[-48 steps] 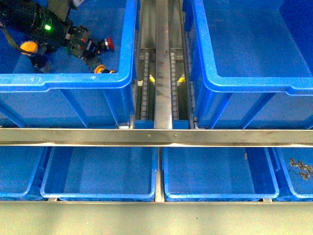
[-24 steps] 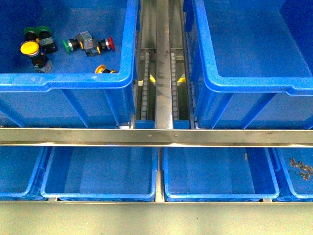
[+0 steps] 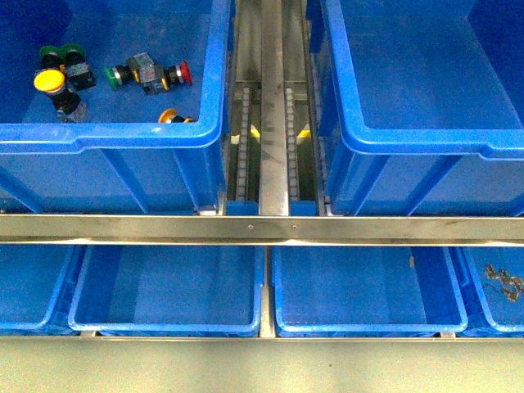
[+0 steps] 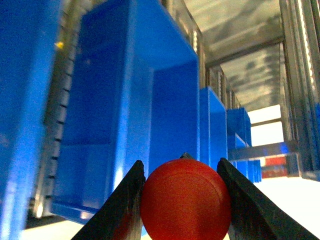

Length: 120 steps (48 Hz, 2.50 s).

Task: Pick red and yellow buttons and place in box

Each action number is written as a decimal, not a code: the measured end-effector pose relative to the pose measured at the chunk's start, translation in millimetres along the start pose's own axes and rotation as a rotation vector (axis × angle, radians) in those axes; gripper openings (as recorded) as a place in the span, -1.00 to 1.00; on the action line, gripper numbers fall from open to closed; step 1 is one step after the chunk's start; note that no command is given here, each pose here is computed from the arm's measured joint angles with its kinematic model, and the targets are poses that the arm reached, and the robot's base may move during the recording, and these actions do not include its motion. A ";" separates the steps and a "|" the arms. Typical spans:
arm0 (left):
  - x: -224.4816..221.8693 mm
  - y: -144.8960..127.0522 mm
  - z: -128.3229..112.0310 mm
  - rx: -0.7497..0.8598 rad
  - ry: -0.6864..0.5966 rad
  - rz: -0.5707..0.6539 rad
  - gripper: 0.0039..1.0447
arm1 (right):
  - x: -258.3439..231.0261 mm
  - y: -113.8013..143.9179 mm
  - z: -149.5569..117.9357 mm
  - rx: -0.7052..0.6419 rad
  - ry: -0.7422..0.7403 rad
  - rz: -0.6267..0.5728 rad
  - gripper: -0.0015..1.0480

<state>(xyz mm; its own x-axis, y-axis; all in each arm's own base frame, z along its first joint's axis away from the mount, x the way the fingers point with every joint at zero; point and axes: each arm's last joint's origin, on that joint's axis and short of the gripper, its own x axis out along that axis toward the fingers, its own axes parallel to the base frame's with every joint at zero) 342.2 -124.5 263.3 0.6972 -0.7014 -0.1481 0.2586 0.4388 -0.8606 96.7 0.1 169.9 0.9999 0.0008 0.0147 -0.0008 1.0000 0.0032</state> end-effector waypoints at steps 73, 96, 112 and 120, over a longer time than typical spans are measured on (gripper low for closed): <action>105.0 -4.7 -128.5 -0.109 0.265 0.094 -0.34 | 0.0 0.0 0.0 0.000 0.000 0.000 0.86; 114.3 -17.8 -97.0 -0.104 0.198 0.038 -0.35 | 67.2 28.3 8.1 -0.645 -0.006 0.697 0.86; 117.8 -22.3 -110.1 -0.123 0.220 0.027 -0.35 | 121.4 38.1 -2.9 -0.811 -0.083 0.688 0.86; 113.8 -21.3 -122.3 -0.135 0.237 0.024 -0.35 | 131.2 36.1 -13.6 -0.855 -0.070 0.697 0.86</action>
<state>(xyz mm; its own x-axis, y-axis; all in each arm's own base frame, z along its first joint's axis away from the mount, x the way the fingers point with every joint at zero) 334.3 -282.4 205.2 0.5217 -0.8108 -0.2655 0.1414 0.3891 -0.9103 228.0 36.3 158.3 0.7810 0.5921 -0.1988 -0.5263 0.4526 -0.7198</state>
